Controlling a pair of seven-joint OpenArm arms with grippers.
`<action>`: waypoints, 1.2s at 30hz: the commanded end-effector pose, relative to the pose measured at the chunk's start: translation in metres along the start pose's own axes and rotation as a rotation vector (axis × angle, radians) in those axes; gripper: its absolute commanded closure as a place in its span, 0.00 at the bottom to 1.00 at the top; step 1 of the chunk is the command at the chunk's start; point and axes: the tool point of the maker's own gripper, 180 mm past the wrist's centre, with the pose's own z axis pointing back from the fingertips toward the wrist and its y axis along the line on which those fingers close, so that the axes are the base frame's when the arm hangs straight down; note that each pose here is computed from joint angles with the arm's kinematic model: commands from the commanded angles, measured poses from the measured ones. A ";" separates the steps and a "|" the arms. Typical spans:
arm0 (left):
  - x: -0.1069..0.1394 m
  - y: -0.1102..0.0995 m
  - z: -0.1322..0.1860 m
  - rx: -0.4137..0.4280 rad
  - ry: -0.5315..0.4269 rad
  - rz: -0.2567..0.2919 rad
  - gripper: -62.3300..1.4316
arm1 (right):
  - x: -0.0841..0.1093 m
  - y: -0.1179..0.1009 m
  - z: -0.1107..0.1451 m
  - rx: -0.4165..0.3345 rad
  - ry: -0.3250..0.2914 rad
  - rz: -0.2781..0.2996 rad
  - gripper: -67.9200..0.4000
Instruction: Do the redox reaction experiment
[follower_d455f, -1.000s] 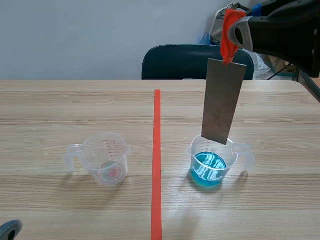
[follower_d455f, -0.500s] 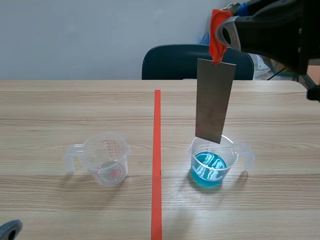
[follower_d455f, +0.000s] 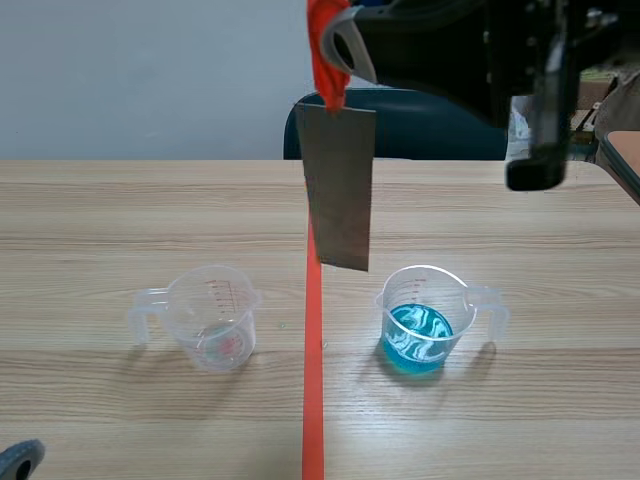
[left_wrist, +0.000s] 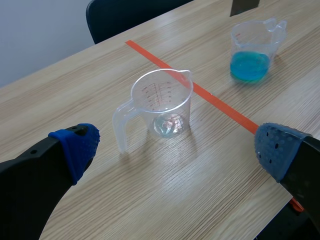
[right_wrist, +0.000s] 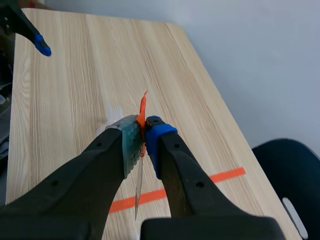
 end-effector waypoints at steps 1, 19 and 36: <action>0.009 -0.001 -0.001 0.003 -0.030 0.005 0.00 | 0.004 -0.005 -0.003 -0.007 -0.020 0.000 0.98; 0.009 -0.002 -0.001 0.001 -0.029 0.002 0.00 | 0.018 0.008 -0.068 0.113 -0.085 -0.019 0.98; 0.009 -0.002 -0.001 0.001 -0.028 0.002 0.00 | 0.017 0.009 -0.114 0.175 -0.084 -0.059 0.98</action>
